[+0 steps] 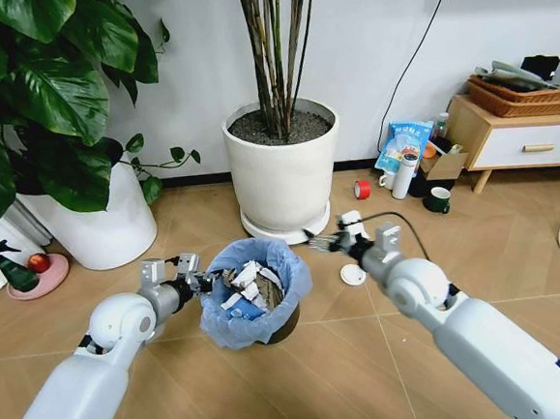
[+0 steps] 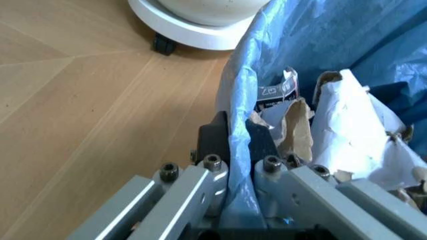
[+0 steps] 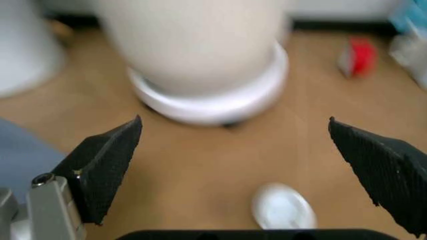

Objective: Pick up the trash bin and place the garbage on the floor into it.

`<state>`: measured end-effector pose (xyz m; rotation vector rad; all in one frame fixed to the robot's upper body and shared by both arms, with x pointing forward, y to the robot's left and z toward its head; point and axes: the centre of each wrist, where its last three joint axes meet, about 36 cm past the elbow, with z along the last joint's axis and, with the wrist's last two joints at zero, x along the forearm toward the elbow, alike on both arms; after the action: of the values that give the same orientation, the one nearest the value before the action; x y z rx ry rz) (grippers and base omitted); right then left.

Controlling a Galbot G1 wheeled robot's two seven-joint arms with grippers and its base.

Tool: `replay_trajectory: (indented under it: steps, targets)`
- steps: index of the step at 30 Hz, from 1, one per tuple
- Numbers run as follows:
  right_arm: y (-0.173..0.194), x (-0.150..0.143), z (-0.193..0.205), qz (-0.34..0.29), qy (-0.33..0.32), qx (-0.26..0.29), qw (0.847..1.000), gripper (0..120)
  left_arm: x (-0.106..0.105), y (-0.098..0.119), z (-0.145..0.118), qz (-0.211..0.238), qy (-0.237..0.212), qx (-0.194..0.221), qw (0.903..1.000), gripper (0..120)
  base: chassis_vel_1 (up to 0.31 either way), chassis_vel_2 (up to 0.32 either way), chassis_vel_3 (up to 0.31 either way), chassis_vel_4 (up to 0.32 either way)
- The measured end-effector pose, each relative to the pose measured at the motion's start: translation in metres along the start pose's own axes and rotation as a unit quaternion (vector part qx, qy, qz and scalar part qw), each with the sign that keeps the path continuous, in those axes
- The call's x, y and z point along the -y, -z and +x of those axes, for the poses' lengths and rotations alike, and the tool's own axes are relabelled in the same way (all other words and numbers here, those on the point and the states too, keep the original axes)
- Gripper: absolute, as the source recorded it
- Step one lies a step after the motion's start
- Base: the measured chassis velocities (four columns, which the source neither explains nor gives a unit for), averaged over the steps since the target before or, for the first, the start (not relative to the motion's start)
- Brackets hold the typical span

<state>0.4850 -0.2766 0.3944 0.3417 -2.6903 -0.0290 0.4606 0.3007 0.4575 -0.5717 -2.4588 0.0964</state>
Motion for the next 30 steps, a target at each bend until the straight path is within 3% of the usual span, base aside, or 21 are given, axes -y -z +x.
replay_trajectory:
  steps: [5,10,18,30]
  targets:
    - [-0.054,0.042,-0.028,-0.016,-0.077,-0.058,0.995,100,0.002,-0.001,0.001,-0.002,-0.002,0.0,1.0,0,0.0,0.0,0.0,0.0]
    - [-0.088,0.052,-0.06,-0.036,-0.114,-0.09,0.989,100,0.003,-0.004,0.005,-0.005,-0.002,-0.004,1.0,0,0.0,0.0,0.0,0.0]
    - [-0.108,0.043,-0.111,-0.073,-0.125,-0.115,0.983,100,0.005,-0.007,0.008,-0.008,-0.002,-0.006,0.9999,0,0.0,0.0,0.0,0.0]
    - [-0.118,0.052,-0.133,-0.103,-0.145,-0.139,0.974,100,0.007,-0.009,0.008,-0.007,-0.003,-0.007,0.9999,0,0.0,0.0,0.0,0.0]
